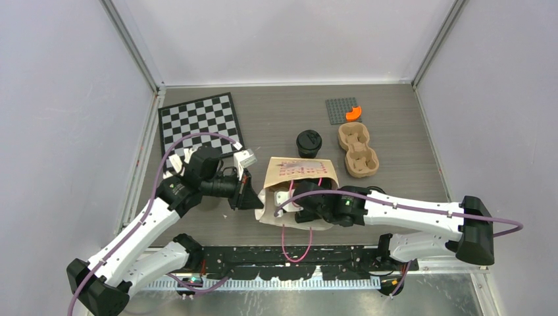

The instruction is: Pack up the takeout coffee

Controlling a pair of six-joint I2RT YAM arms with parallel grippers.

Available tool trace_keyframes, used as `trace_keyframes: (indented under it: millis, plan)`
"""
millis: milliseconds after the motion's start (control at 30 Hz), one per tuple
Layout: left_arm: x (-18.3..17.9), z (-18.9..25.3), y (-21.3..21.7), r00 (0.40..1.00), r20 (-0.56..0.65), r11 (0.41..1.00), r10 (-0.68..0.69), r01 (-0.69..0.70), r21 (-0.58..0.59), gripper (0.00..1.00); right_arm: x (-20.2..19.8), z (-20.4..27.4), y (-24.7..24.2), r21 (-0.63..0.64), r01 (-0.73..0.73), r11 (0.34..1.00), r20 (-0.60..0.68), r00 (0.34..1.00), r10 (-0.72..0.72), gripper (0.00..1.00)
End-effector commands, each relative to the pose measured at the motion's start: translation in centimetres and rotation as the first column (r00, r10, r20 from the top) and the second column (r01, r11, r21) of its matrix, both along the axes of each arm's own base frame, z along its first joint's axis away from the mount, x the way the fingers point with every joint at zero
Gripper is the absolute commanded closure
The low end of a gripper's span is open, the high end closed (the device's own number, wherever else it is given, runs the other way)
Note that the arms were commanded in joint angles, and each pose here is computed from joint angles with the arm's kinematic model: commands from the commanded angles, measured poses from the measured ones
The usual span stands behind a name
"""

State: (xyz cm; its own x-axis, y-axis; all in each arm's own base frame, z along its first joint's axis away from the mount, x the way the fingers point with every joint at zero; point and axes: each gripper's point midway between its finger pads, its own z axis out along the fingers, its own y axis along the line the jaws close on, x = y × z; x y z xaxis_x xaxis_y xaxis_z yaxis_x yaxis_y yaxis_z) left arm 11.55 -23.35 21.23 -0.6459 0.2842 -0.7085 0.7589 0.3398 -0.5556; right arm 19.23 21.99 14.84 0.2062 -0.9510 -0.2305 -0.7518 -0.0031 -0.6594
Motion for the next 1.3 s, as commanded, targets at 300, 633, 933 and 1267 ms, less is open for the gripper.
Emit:
trace_keyframes:
  millis: [300,633,933,1267]
  plan:
    - [-0.2,2.1,-0.1,1.000,0.026,1.000,-0.004,0.005,-0.030,1.00,-1.6,3.1,1.9,0.102,-0.021,0.995,-0.023,0.999,0.024,0.11]
    - [-0.1,2.4,-0.2,1.000,0.013,0.999,0.007,-0.006,-0.031,1.00,-3.2,4.8,3.5,0.213,0.015,0.977,-0.098,0.995,0.006,0.14]
    - [0.1,3.5,-0.3,0.999,-0.023,0.998,0.046,-0.046,-0.029,1.00,-4.9,7.4,4.3,0.327,0.077,0.942,-0.201,0.980,-0.010,0.17]
    - [0.2,4.7,-0.1,0.990,-0.097,0.995,0.099,-0.100,-0.009,1.00,-6.1,10.3,5.6,0.397,0.109,0.911,-0.278,0.961,0.006,0.18]
